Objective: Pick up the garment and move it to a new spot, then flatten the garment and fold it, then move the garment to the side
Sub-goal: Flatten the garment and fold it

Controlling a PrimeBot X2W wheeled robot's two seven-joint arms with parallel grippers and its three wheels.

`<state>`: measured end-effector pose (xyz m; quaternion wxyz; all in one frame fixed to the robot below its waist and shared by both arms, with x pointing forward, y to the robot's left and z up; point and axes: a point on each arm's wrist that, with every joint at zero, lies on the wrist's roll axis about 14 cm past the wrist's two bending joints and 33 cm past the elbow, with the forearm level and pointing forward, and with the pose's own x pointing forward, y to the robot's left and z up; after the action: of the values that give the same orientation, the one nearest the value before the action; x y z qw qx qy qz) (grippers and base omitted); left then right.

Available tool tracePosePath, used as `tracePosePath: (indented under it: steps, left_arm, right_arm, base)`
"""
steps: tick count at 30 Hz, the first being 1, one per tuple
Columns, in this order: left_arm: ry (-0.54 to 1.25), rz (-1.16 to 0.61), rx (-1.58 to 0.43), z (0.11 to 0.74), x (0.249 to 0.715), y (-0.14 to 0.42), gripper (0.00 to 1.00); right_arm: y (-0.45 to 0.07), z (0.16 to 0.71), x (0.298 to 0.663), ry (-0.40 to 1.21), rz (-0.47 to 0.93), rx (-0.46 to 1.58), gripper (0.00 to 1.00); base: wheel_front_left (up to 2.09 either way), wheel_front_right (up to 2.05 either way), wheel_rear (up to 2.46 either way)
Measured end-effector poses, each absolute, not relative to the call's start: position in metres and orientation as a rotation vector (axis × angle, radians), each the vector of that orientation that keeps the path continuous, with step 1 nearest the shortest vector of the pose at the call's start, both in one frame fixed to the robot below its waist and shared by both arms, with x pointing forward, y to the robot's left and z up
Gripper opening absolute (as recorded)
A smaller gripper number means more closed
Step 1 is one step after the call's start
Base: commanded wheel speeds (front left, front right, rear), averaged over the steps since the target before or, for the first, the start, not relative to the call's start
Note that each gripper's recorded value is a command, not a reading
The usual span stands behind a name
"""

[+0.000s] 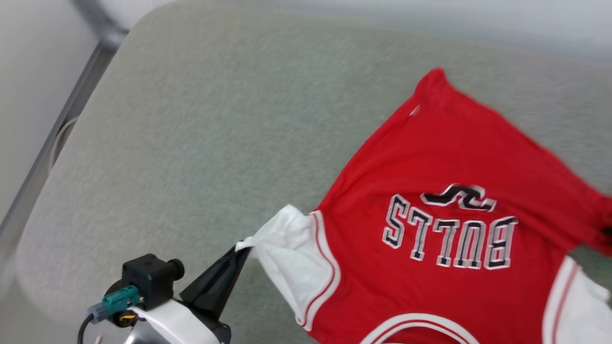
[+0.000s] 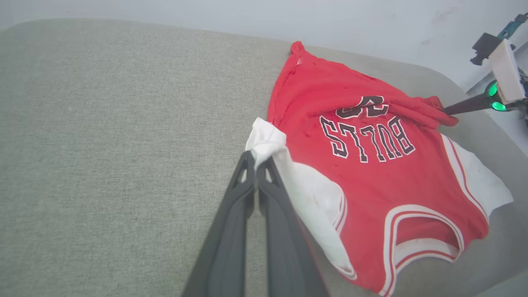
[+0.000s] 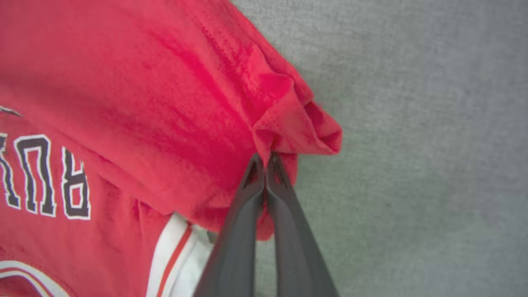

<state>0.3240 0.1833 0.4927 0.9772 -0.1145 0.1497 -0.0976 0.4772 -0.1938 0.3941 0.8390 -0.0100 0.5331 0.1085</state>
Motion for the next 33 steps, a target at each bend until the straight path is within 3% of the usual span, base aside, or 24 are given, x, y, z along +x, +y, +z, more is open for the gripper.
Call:
tracePosePath:
  steps: [14,15,20,21,22,26,33]
  left_arm:
    - [0.172,-0.267,-0.242,0.521,0.334,0.163,0.0]
    - [0.153,-0.272,-0.252,0.524,0.335,0.159,0.0]
    - [0.147,-0.269,-0.253,0.523,0.336,0.159,0.0]
    - [0.147,-0.269,-0.254,0.523,0.336,0.159,0.0]
    - [0.148,-0.27,-0.254,0.523,0.336,0.159,0.0]
    - [0.149,-0.271,-0.253,0.523,0.336,0.158,0.0]
    - [0.154,-0.281,-0.254,0.523,0.336,0.156,0.0]
  right_arm:
    - [-0.245,0.417,0.363,1.078,0.114,0.1,0.0]
    - [-0.249,0.407,0.341,1.112,0.089,0.128,0.0]
    - [-0.244,0.394,0.322,1.139,0.083,0.157,0.0]
    - [-0.244,0.394,0.323,1.135,0.083,0.155,0.07]
    - [-0.243,0.395,0.324,1.124,0.087,0.152,1.0]
    - [-0.235,0.404,0.337,1.074,0.123,0.156,1.0]
    - [-0.206,0.454,0.395,0.901,0.258,0.106,1.0]
  base:
    - [0.0,0.0,0.0]
    - [0.0,0.0,0.0]
    - [0.0,0.0,0.0]
    - [0.0,0.0,0.0]
    - [0.0,0.0,0.0]
    - [0.0,0.0,0.0]
    - [0.0,0.0,0.0]
